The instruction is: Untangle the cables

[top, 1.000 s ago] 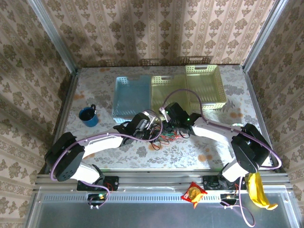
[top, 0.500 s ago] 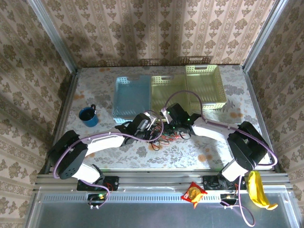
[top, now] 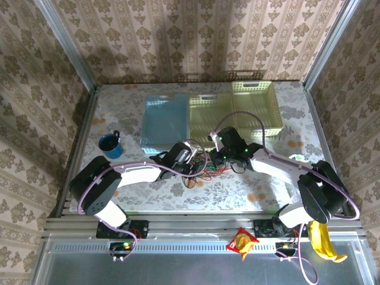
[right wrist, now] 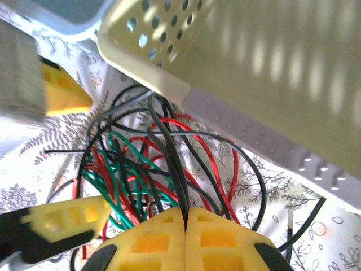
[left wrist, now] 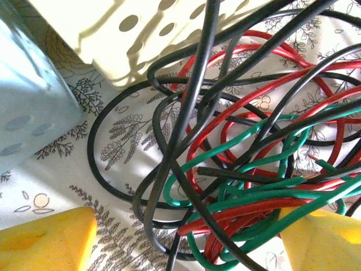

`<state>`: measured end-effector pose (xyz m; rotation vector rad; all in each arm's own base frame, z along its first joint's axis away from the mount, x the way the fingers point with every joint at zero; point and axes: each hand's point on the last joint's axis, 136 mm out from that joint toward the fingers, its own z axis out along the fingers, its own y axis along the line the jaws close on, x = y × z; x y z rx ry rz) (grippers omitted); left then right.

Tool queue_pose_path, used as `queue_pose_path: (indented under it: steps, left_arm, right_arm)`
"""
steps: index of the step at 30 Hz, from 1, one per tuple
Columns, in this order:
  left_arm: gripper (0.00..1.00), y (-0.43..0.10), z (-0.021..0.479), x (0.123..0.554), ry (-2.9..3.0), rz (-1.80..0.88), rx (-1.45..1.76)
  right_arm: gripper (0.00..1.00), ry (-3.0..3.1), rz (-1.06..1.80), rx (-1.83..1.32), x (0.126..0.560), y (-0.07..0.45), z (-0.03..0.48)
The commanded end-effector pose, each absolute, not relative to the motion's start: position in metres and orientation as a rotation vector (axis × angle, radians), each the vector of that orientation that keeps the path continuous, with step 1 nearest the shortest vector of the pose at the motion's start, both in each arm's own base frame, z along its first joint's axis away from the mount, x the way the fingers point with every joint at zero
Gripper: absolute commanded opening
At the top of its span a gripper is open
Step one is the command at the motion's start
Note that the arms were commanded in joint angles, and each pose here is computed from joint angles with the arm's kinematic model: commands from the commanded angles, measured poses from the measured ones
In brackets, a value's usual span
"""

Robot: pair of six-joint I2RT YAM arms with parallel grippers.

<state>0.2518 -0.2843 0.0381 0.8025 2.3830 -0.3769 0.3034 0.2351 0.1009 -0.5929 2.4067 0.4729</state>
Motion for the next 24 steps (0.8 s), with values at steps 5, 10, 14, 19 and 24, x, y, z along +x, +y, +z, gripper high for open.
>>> queue_pose_path:
  steps: [5,10,14,19,24]
  left_arm:
    - [0.84,-0.275,0.016,0.257,2.415,-0.308,0.817]
    - [0.83,-0.274,0.005,0.255,2.434,-0.307,0.819]
    - [0.77,-0.274,-0.001,0.253,2.444,-0.316,0.81]
    - [0.51,-0.278,-0.001,0.251,2.44,-0.359,0.809]
    - [0.13,-0.286,0.008,0.251,2.413,-0.397,0.833]
  right_arm:
    - [0.01,2.318,0.448,-0.469,0.311,0.209,0.142]
    - [0.0,2.23,0.426,-0.379,0.319,0.194,0.172]
    - [0.0,2.219,0.421,-0.334,0.321,0.187,0.181]
    - [0.0,2.221,0.432,-0.283,0.322,0.177,0.179]
    - [0.08,2.313,0.451,-0.318,0.309,0.179,0.152]
